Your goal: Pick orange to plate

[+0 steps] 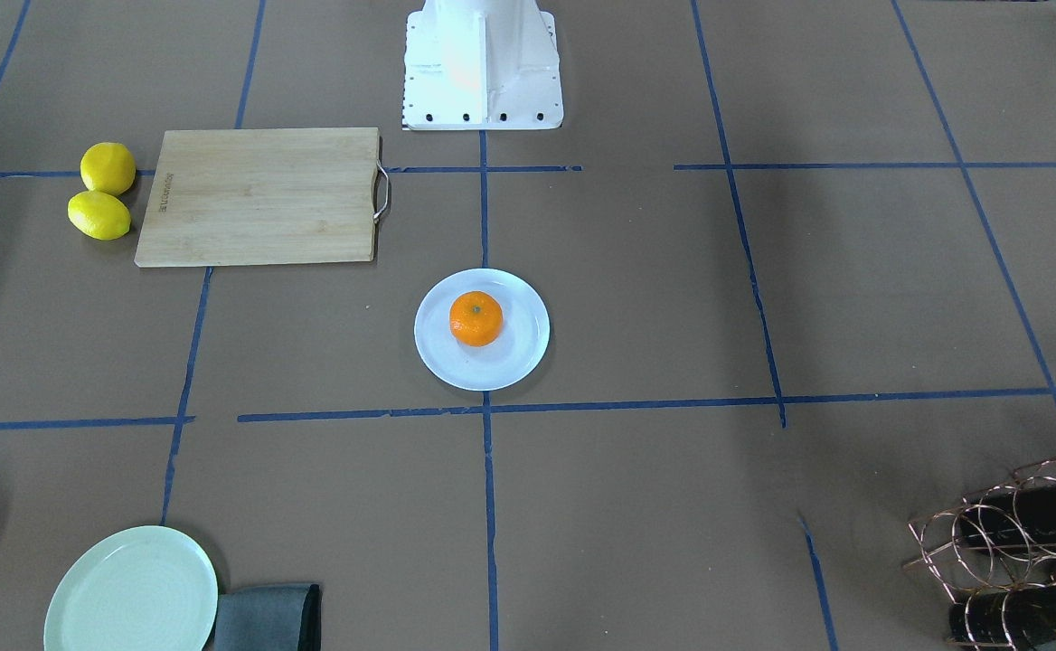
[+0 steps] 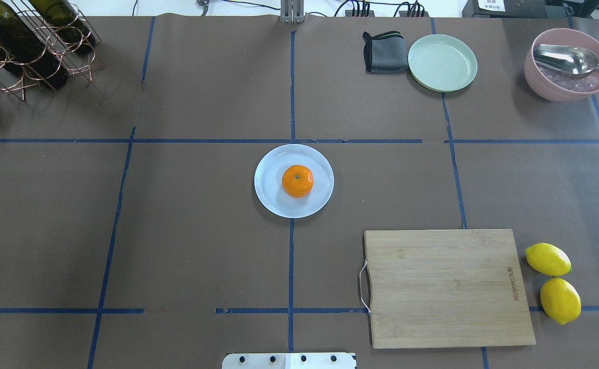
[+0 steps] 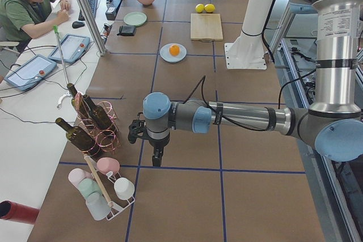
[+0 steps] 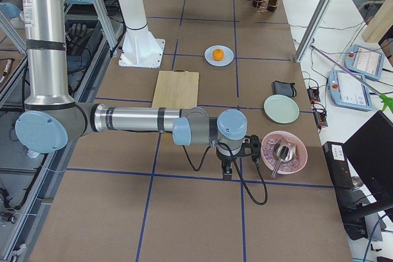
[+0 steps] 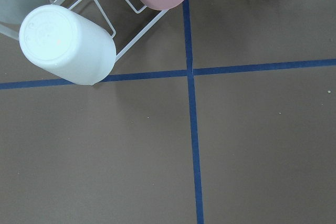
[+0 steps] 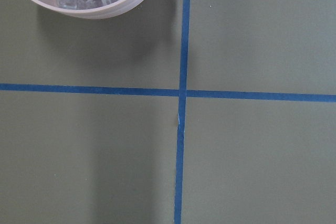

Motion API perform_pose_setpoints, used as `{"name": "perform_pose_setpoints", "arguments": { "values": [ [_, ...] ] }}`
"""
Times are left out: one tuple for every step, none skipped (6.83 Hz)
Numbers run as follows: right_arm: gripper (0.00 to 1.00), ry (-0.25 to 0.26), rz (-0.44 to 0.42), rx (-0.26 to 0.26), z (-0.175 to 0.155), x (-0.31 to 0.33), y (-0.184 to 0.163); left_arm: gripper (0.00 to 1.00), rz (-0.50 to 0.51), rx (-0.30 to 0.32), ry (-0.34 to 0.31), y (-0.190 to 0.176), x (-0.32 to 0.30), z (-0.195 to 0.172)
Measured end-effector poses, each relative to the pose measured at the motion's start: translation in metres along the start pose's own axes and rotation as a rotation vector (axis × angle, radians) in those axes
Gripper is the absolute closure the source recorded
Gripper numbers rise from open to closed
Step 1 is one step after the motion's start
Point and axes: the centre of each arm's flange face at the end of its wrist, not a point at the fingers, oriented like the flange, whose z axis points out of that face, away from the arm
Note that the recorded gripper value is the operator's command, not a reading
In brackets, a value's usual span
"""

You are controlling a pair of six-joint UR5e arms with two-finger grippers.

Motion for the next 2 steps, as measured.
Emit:
{"name": "perform_pose_setpoints", "arguments": {
  "values": [
    [0.00, 0.000, -0.001, 0.001, -0.0005, -0.0005, -0.0002, 0.00, 0.000, 0.000, 0.000, 0.0000, 0.0000, 0.0001],
    [0.00, 0.000, -0.002, 0.003, -0.0012, -0.0013, -0.0005, 0.00, 0.002, 0.000, 0.000, -0.0002, 0.0003, 0.0003]
  ]
}}
